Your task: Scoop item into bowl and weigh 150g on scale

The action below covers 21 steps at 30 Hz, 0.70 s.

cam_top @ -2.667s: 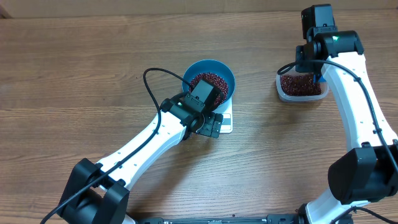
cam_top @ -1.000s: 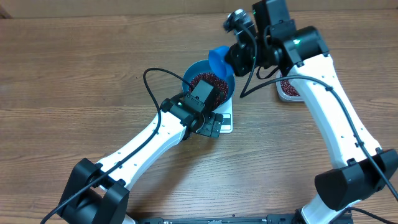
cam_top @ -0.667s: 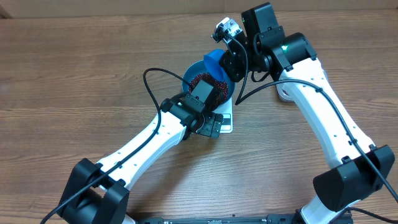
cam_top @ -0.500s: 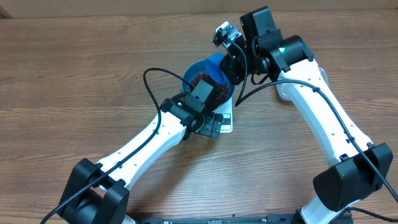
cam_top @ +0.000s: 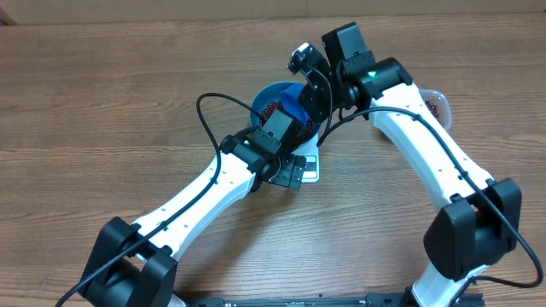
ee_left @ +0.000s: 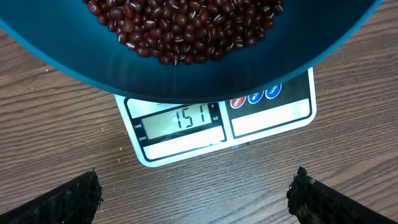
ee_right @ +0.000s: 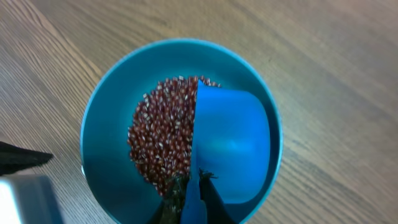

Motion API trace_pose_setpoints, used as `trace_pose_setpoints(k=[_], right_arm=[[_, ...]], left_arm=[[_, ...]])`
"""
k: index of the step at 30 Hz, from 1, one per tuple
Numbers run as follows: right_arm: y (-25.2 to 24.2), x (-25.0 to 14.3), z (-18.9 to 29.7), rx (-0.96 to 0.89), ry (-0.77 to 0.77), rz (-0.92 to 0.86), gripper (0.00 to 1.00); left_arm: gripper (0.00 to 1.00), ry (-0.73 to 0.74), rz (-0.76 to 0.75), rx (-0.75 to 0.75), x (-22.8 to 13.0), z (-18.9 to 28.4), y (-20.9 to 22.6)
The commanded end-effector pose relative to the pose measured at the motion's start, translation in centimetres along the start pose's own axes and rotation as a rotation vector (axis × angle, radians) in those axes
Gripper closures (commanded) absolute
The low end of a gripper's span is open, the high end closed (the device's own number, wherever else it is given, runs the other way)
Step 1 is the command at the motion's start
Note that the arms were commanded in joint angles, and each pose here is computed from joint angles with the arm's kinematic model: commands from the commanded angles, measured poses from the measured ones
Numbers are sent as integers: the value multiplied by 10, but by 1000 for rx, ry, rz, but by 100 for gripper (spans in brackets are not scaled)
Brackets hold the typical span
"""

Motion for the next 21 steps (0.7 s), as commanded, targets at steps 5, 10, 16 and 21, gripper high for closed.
trace_pose_setpoints(k=[5,10,16,21], right_arm=[[6,1,-4,88,-35,-5,96],[6,2,-4,92,-36,-145,96],[5,4,-3,111,-52,-248,96],[9,10,1,200,-100,-259,96]], left_arm=[[0,-1,6,19,0,-2,3],[0,-2,6,20,0,-2,3],[0,-1,6,19,0,-2,3],[1,-2,6,20,0,-2,3]])
Point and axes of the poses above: each gripper's point midway between its finger pads, its own z axis back along the fingers, its own y axis along the line the jaws close on, x = y × z, the point moved 10 cm from there along z, back along the fingers, and after that the axes turned 10 degrees about z, right-handed, at the moved point
